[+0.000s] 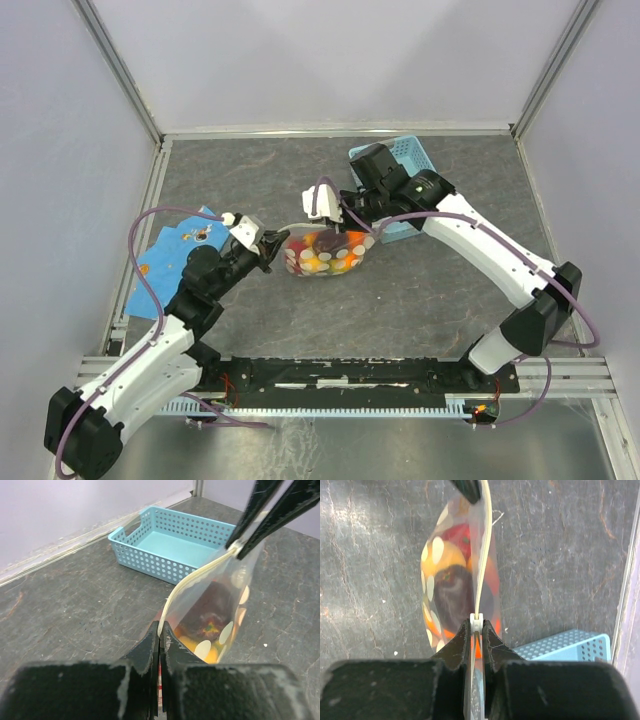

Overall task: Place the food in the zip-top bag and seal the zipper
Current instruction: Zip the zipper food storage bag at the center of the board.

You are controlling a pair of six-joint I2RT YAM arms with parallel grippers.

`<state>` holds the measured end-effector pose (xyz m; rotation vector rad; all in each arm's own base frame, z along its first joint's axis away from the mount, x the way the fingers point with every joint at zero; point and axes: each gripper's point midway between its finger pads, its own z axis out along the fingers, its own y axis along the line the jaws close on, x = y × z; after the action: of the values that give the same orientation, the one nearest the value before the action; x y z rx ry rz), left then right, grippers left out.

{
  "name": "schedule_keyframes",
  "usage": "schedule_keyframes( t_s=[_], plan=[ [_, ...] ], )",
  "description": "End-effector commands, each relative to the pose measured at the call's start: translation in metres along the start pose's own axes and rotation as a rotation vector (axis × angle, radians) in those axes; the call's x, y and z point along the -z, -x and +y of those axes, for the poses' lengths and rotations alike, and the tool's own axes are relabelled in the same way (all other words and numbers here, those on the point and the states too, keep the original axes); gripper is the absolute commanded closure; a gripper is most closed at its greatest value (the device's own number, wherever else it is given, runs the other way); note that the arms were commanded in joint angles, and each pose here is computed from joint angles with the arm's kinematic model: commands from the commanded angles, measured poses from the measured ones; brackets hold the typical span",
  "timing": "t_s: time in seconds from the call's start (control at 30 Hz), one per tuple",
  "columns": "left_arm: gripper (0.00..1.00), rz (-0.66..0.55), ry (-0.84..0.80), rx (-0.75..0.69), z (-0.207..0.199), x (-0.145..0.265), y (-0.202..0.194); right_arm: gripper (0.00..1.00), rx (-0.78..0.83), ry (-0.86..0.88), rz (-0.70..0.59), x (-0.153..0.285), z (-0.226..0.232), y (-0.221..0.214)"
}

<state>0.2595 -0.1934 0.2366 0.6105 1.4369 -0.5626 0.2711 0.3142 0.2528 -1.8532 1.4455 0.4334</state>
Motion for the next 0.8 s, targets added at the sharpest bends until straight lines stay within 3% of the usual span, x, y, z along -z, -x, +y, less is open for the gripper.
schedule_keyframes(
  t_s=[0.0, 0.77],
  plan=[
    [0.97, -0.025, 0.141, -0.005, 0.026, 0.006, 0.013, 0.98, -0.041, -0.104, 0.037, 0.032, -0.007, -0.01],
    [0.97, 0.017, 0.352, -0.018, 0.065, 0.018, 0.006, 0.99, -0.163, -0.3, 0.149, 0.078, -0.024, -0.073]
  ],
)
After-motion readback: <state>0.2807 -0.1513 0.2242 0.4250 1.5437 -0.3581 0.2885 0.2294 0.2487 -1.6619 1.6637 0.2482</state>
